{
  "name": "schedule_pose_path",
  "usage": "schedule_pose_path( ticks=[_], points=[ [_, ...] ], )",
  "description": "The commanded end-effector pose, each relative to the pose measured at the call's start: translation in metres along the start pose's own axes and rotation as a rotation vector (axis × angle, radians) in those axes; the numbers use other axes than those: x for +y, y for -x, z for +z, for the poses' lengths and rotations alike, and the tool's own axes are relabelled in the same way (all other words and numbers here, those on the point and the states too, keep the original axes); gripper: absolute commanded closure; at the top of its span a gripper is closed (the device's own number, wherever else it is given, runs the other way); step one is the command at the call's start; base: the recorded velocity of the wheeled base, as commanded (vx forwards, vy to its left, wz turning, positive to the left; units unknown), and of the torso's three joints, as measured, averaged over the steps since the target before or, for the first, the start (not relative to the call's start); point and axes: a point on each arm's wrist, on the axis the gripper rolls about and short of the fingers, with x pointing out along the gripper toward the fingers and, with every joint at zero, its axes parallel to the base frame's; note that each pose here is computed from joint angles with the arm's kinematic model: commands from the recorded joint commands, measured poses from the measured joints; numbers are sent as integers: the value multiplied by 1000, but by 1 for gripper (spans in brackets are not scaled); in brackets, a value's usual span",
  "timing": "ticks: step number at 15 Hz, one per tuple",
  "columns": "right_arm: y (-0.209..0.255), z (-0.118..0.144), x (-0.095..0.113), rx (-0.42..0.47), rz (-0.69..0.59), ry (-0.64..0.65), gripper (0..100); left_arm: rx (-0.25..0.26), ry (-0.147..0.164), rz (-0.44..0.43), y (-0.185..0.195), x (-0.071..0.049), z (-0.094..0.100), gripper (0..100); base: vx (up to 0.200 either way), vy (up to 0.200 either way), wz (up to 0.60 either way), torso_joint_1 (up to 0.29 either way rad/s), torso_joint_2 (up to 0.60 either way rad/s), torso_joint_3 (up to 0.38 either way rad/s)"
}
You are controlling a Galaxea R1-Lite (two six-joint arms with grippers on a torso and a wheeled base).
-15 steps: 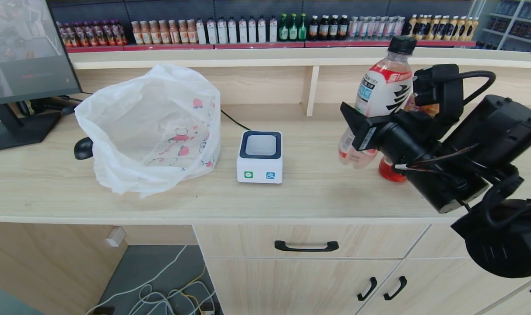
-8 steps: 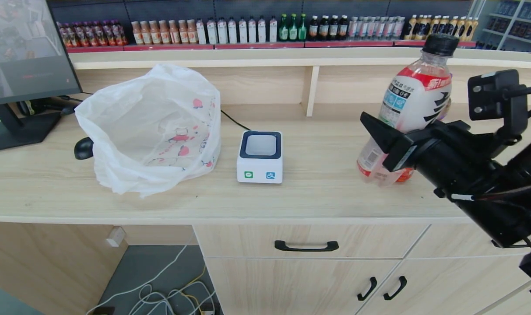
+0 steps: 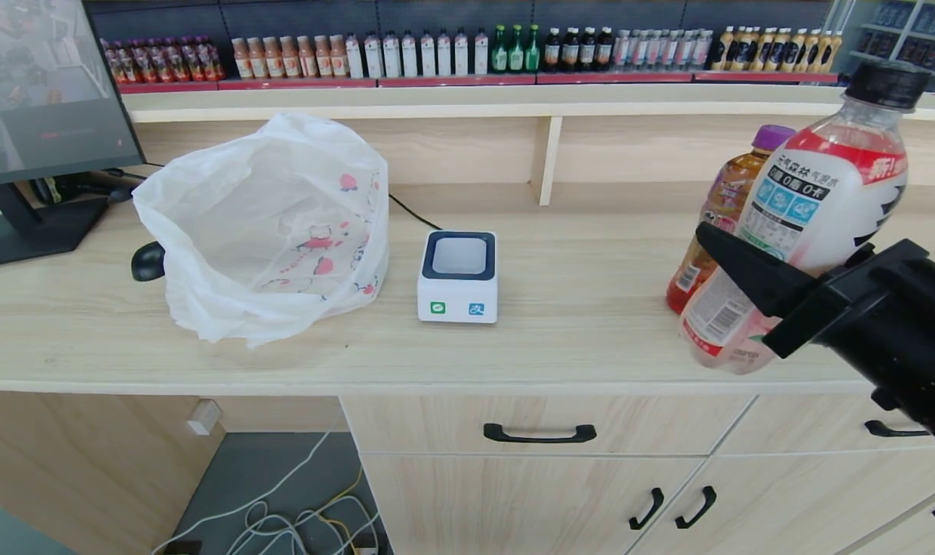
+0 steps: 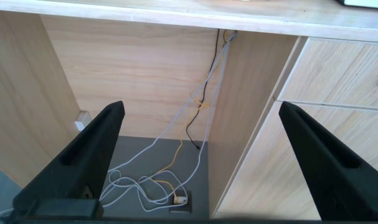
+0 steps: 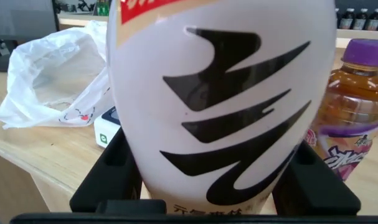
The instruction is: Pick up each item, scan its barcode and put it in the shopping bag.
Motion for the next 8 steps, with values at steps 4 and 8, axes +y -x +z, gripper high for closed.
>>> schedule_pose_path(
  ticks=[4, 8],
  points=[
    [13, 2, -3, -2, -2, 5, 100, -1, 0, 0, 0, 0, 0, 0, 0, 0, 0, 0, 0, 0],
    [14, 0, -2, 3, 29, 5, 100, -1, 0, 0, 0, 0, 0, 0, 0, 0, 0, 0, 0, 0]
  ],
)
